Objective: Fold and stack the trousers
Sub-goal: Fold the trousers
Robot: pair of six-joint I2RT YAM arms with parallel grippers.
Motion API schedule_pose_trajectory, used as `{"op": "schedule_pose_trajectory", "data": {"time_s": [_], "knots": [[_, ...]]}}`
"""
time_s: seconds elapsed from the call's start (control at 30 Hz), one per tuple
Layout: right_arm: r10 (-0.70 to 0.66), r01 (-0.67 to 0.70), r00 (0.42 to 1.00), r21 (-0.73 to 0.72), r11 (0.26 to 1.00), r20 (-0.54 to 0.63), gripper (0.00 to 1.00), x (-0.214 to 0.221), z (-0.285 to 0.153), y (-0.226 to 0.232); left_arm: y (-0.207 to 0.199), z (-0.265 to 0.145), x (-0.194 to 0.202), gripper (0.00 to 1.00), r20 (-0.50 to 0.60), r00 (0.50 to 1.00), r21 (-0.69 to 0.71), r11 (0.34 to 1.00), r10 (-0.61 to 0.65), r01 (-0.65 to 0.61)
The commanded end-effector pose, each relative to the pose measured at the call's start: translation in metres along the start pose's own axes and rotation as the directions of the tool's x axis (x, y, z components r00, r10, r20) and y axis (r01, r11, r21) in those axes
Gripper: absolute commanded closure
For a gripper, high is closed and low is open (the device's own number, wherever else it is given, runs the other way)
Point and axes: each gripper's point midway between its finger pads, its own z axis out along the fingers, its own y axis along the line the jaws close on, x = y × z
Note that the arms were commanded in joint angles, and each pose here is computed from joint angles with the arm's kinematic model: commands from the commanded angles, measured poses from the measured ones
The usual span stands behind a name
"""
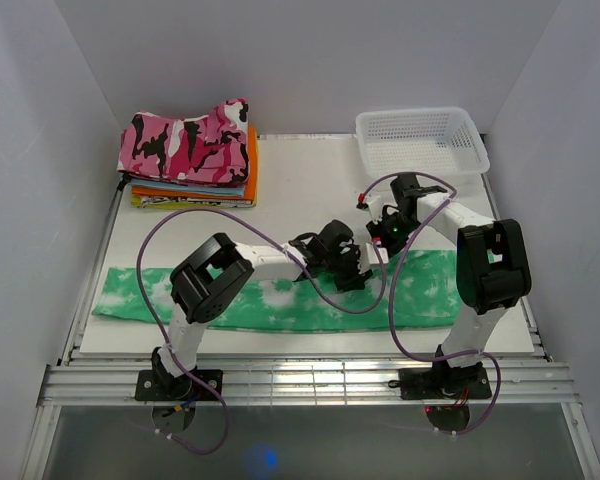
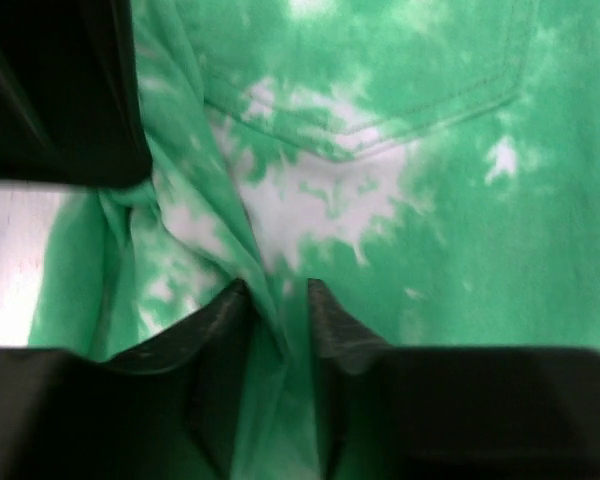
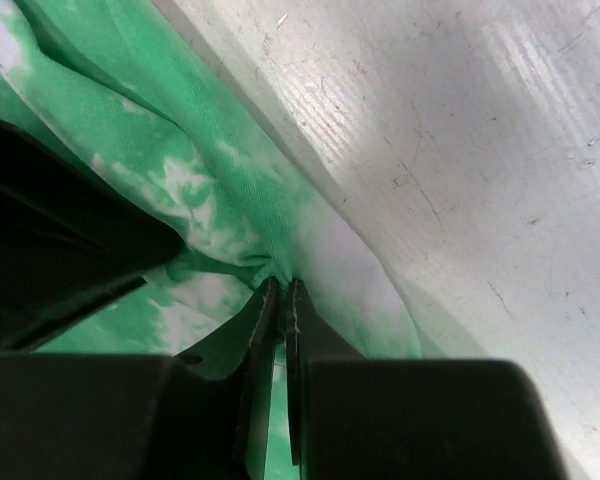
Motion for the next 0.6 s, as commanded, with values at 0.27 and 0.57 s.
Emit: {"op": "schedule_pose_trajectory", "data": {"time_s": [0.27,0.57], "knots": [[-0.014,0.018,0.992,-0.026,1.000,0.123,0.92,-0.046,-0.023,0.006,-0.052,-0.087,-0.023,0.66,0.056,0.994,0.081,0.992,0.097,-0.101],[0.006,-0.006,0.994,0.003,1.000,0.111,0.92,-0.048,-0.018,-0.008,-0.088,-0.049,0.011,0.78,-0.080,0.996,0.230,0.973,0.025,-0.006]]}}
